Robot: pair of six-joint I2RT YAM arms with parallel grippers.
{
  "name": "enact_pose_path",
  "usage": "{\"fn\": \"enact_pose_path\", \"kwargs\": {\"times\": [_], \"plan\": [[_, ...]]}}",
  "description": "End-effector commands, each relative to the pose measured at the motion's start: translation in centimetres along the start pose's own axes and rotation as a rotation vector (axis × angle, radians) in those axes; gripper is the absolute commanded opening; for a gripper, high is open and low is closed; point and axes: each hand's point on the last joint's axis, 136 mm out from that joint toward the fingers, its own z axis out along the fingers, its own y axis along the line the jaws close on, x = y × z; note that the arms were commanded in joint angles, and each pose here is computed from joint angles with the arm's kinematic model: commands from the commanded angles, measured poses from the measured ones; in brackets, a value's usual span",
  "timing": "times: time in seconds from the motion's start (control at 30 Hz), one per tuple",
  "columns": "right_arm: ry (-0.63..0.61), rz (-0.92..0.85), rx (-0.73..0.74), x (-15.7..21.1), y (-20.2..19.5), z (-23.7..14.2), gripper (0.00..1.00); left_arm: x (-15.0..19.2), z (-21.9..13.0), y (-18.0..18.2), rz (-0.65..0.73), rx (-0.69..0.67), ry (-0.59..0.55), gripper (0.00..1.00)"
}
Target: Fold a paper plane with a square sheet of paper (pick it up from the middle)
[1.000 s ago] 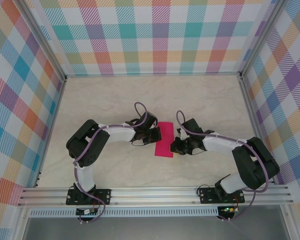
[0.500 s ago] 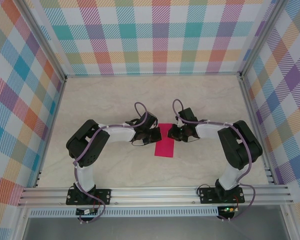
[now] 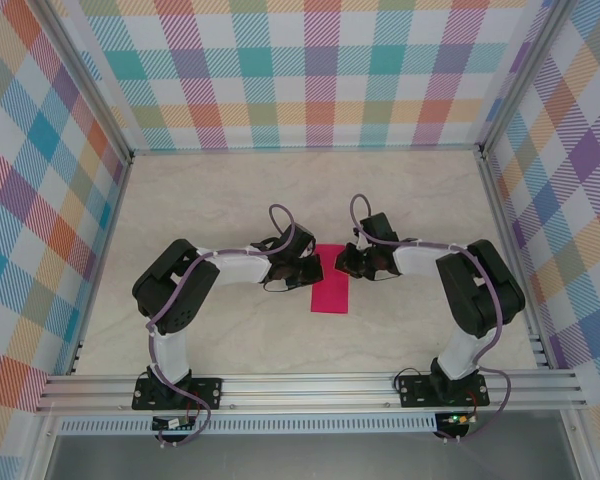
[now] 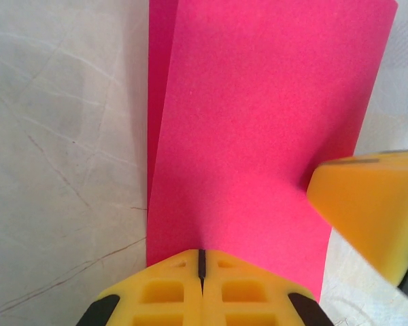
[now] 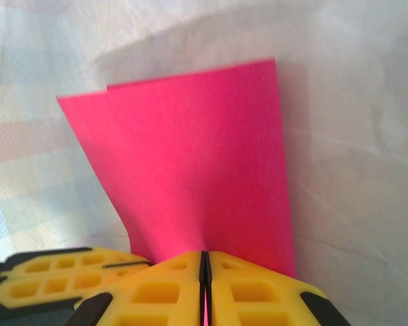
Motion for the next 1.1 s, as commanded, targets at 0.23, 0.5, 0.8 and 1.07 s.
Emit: {"fn": "enact_pose_path", "kwargs": {"times": [0.23, 0.5, 0.8, 1.07], "plan": [[-0.063, 0.062, 0.041, -2.5, -2.3, 1.1, 0.11, 3.7, 1.0, 6.8, -0.036, -0.255, 0.103, 0.02], [-0.122, 0.019, -0.018, -4.4, 0.9, -1.0, 0.11, 3.7, 0.9, 6.8, -0.034, -0.256, 0.102, 0.02], [-0.116, 0.087, 0.06, -4.8, -1.9, 1.4, 0.11, 3.7, 0.8, 6.8, -0.03, -0.26, 0.104, 0.02], [-0.142, 0.1, 0.032, -5.9, -1.4, 0.9, 0.11, 3.9, 0.8, 6.9, -0.03, -0.262, 0.103, 0.02]]}}
